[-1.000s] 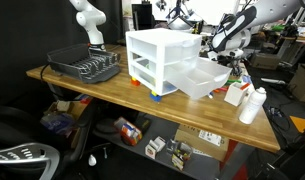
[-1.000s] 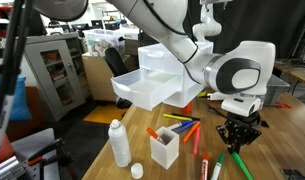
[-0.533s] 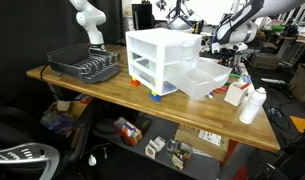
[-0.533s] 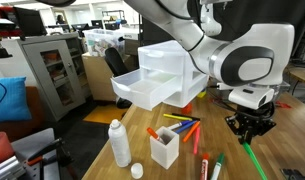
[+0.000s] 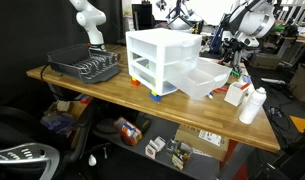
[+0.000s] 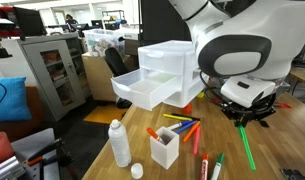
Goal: Put the green pen inside the white box
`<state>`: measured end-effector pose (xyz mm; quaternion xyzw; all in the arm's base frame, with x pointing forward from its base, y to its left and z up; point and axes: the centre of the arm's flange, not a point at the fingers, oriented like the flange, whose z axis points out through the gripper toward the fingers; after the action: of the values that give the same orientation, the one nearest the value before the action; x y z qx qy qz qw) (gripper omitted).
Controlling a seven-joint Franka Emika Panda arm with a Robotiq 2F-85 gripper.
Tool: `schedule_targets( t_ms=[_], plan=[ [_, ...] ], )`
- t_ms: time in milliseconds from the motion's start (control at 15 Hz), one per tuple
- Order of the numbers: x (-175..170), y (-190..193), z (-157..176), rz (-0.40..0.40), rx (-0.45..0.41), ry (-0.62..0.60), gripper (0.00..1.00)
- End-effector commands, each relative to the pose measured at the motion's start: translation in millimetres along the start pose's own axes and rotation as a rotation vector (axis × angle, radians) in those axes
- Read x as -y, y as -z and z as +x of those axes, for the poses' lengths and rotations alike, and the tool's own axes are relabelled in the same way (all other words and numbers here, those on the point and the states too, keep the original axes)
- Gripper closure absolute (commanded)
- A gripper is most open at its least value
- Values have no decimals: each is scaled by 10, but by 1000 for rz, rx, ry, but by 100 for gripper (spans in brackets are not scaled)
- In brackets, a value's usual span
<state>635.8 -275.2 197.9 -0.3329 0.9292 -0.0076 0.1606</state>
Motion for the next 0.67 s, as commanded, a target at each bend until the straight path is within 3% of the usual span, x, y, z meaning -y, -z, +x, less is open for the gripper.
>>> schedule_targets(
  t_ms=[0,333,600],
  plan=[
    [-391,381,294,50,157,29,96],
    [-714,740,350,126,316,187,96],
    [-856,816,337,127,400,287,96]
  ],
)
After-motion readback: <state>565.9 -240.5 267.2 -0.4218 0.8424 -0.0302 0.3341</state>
